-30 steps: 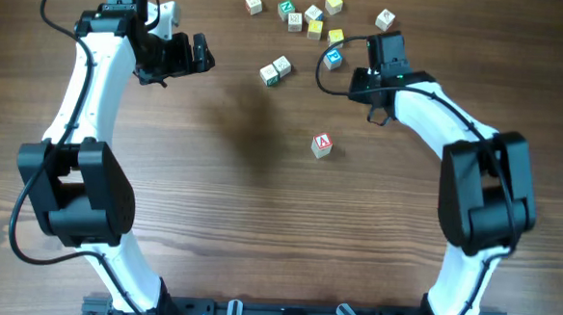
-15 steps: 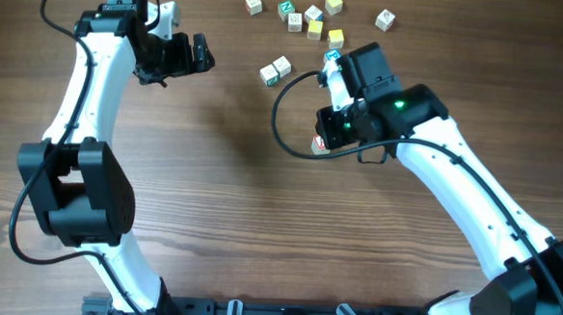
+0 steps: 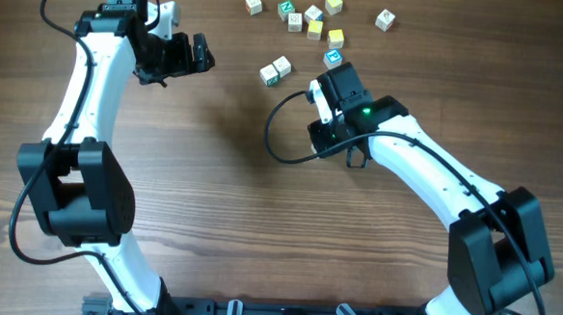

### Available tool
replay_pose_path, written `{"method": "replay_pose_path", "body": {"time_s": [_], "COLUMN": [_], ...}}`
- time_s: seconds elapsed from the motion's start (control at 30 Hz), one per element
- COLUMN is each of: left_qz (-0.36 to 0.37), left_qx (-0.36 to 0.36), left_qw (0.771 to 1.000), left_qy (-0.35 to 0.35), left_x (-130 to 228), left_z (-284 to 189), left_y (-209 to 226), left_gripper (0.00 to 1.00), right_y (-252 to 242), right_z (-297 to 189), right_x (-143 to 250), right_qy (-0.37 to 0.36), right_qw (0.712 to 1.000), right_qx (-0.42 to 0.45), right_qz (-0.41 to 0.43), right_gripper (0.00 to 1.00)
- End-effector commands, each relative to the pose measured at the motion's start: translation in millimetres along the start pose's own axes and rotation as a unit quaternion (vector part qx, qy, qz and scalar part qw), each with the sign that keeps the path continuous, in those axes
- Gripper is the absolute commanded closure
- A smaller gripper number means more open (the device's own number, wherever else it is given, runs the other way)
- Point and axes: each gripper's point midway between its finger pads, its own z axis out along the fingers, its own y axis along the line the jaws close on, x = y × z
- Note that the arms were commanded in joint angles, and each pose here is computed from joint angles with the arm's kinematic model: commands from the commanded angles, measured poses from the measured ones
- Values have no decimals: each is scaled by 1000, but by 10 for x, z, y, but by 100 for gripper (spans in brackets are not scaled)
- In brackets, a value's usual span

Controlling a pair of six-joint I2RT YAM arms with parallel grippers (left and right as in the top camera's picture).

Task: Form a tower

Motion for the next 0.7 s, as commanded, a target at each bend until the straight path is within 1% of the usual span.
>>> {"method": "replay_pose_path", "body": {"time_s": [0.0,0.33,0.53,0.6,0.67], "left_qz": [10,10,10,10,10], "left_qx": [0,0,0,0,0], "left_qw": [1000,1000,1000,1000,1000], "left_qy": [4,4,4,4,4], "left_x": [12,12,12,12,12], "left_z": [33,33,33,33,33], "left_y": [2,2,2,2,2], "left_gripper": [0,0,0,0,0], "right_y": [59,85,68,67,67], "right_z": [54,52,56,58,61], "right_x": [3,-81,-70,-72,-73], "right_qy": [0,-17,-15,-15,-15], "right_qw": [1000,999,999,999,999], "right_qx": [-15,-22,-17,-17,-17], "right_qz": [-15,-25,-24,-24,-24], "right_gripper": [70,69,70,63,63]}}
